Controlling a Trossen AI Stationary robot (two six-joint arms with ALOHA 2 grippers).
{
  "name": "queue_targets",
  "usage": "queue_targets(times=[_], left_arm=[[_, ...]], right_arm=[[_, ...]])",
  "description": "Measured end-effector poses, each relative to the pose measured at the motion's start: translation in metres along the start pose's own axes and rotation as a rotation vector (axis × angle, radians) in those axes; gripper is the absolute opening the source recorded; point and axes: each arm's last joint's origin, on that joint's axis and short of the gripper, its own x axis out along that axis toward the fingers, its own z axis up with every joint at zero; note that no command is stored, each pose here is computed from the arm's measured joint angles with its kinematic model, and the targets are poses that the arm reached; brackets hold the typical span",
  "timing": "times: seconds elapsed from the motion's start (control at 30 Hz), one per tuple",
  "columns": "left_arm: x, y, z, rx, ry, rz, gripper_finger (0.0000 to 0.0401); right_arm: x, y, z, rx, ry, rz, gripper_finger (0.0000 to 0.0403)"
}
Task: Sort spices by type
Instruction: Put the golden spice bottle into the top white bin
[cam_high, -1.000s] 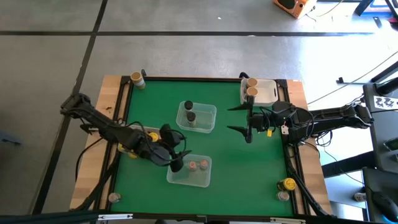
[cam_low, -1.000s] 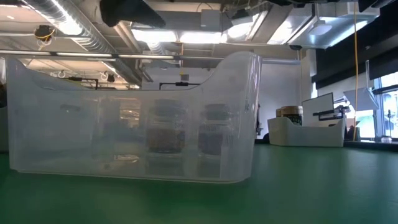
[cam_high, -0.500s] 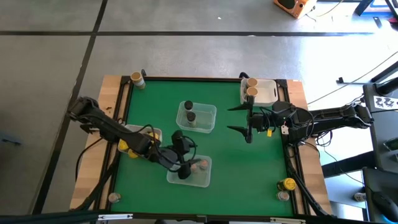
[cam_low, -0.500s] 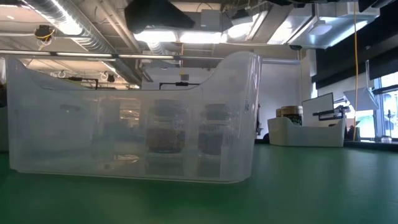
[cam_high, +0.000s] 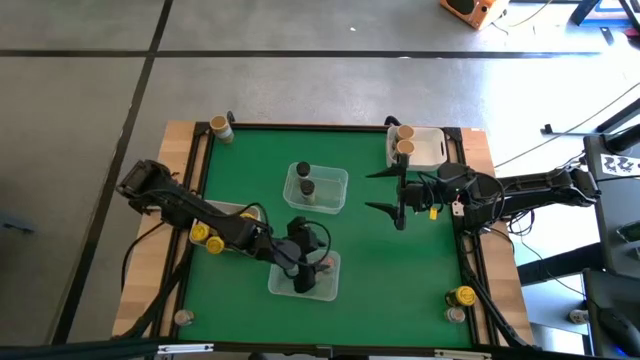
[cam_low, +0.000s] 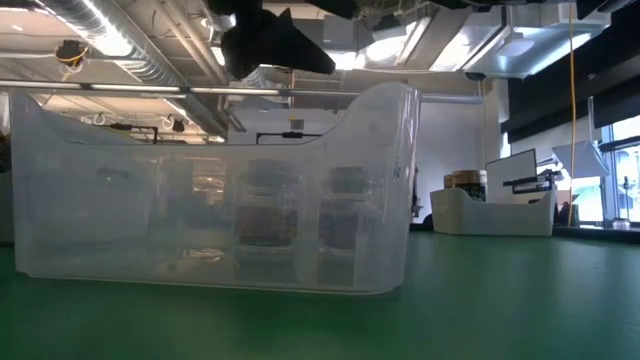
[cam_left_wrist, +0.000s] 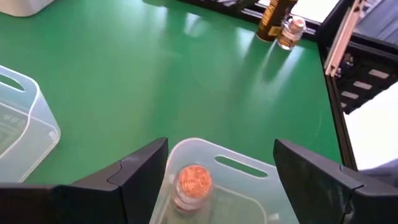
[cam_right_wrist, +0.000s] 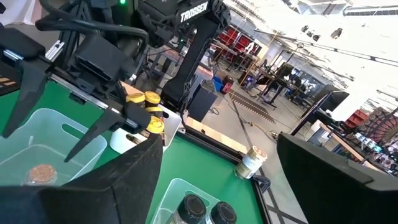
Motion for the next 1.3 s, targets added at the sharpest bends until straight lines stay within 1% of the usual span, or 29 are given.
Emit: queue_targets(times=[0.13, 0.27, 0.4, 0.47, 0.53, 0.63, 0.7, 0.77, 0.8, 0.9, 0.93, 1.03, 1.13, 1.23, 1.3], left_arm=[[-0.005, -0.004, 0.006, -0.003, 0.037, 0.009, 0.0290], [-0.007, -0.005, 0.013, 0.002, 0.036, 0.027, 0.0290], [-0.009, 0.000, 0.012, 0.021, 0.053, 0.066, 0.0290], [-0.013, 0.002, 0.014, 0.053, 0.052, 0.089, 0.0290], [-0.016, 0.005, 0.015, 0.085, 0.048, 0.123, 0.0290], [-0.017, 0.009, 0.016, 0.170, 0.047, 0.170, 0.0290], [-0.017, 0.011, 0.016, 0.237, 0.047, 0.179, 0.0290], [-0.017, 0.013, 0.013, 0.306, 0.062, 0.181, 0.0290], [-0.016, 0.014, 0.010, 0.328, 0.074, 0.184, 0.0290], [-0.020, 0.020, 0.003, 0.358, 0.070, 0.180, 0.0290], [-0.023, 0.022, 0.000, 0.357, 0.053, 0.175, 0.0290], [-0.032, 0.033, -0.010, 0.344, -0.012, 0.160, 0.0290], [-0.048, 0.044, -0.018, 0.308, -0.095, 0.131, 0.0290], [-0.064, 0.056, -0.025, 0.276, -0.171, 0.121, 0.0290], [-0.071, 0.065, -0.034, 0.212, -0.191, 0.130, 0.0290]], right_arm=[[0.000, 0.000, -0.001, -0.001, 0.006, 0.003, 0.0317], [0.000, 0.000, -0.001, -0.001, 0.016, -0.008, 0.0317], [-0.001, -0.001, -0.003, 0.005, 0.078, -0.058, 0.0317], [-0.003, -0.004, -0.001, 0.039, 0.115, -0.090, 0.0317], [-0.007, -0.007, 0.002, 0.102, 0.143, -0.123, 0.0317], [-0.013, -0.011, 0.003, 0.168, 0.289, -0.181, 0.0317], [-0.020, -0.015, 0.004, 0.220, 0.406, -0.228, 0.0317], [-0.024, -0.018, 0.006, 0.304, 0.470, -0.266, 0.0317], [-0.026, -0.017, 0.004, 0.351, 0.497, -0.274, 0.0317], [-0.030, -0.011, -0.005, 0.372, 0.601, -0.244, 0.0317], [-0.032, -0.011, -0.008, 0.390, 0.636, -0.280, 0.0317], [-0.038, -0.017, -0.017, 0.442, 0.725, -0.480, 0.0317], [-0.043, -0.026, -0.025, 0.486, 0.769, -0.625, 0.0317], [-0.046, -0.038, -0.034, 0.559, 0.796, -0.687, 0.0317], [-0.046, -0.045, -0.041, 0.608, 0.816, -0.701, 0.0317]])
